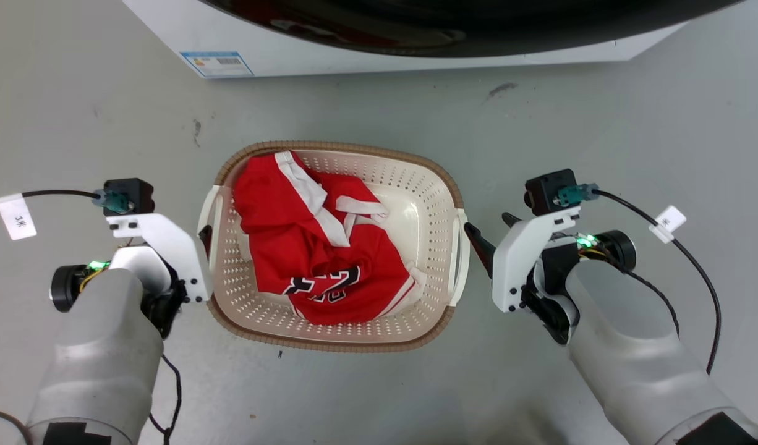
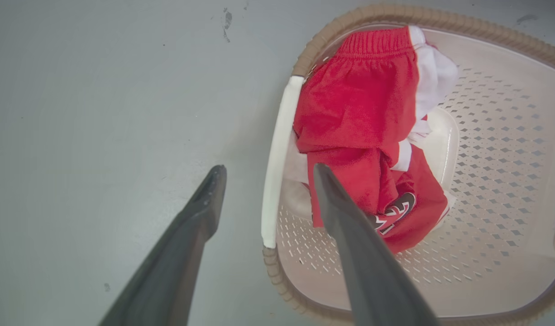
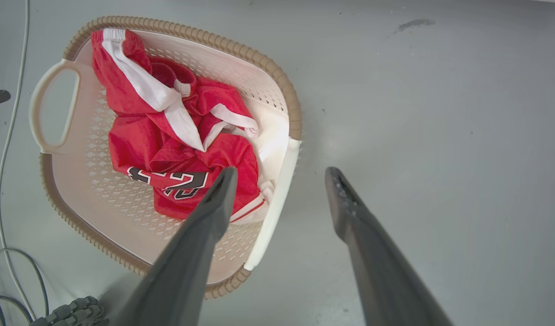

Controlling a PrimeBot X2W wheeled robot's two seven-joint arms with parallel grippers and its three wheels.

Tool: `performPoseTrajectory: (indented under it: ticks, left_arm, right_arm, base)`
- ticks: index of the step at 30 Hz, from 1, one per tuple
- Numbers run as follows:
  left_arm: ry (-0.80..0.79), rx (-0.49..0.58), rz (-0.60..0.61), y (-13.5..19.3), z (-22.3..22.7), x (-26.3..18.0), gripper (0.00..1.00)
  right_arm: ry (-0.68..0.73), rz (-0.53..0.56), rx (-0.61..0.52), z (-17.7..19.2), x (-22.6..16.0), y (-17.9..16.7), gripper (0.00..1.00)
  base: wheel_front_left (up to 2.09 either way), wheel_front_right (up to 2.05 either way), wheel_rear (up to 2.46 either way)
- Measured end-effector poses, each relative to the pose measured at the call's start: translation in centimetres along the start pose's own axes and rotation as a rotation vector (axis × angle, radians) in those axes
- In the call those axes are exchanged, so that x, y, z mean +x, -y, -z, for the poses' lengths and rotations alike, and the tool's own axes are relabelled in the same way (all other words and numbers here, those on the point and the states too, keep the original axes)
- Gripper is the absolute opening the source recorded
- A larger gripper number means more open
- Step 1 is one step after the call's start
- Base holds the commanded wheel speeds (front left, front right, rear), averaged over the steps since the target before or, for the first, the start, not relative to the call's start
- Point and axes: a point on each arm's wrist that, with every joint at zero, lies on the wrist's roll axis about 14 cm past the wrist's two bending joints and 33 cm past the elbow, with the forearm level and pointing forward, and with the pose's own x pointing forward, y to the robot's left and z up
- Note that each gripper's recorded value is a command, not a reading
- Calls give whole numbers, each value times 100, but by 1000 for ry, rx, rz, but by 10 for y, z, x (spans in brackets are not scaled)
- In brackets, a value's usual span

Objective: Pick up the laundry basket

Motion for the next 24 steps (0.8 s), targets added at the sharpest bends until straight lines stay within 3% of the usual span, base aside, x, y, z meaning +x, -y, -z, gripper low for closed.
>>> performPoseTrajectory:
  ticks: [24]
  left_arm:
    - [-139, 30, 21, -2, 18, 52, 100]
  right_arm:
    - [-210, -19, -16, 40, 48, 11, 100]
  base:
    - [0, 0, 0]
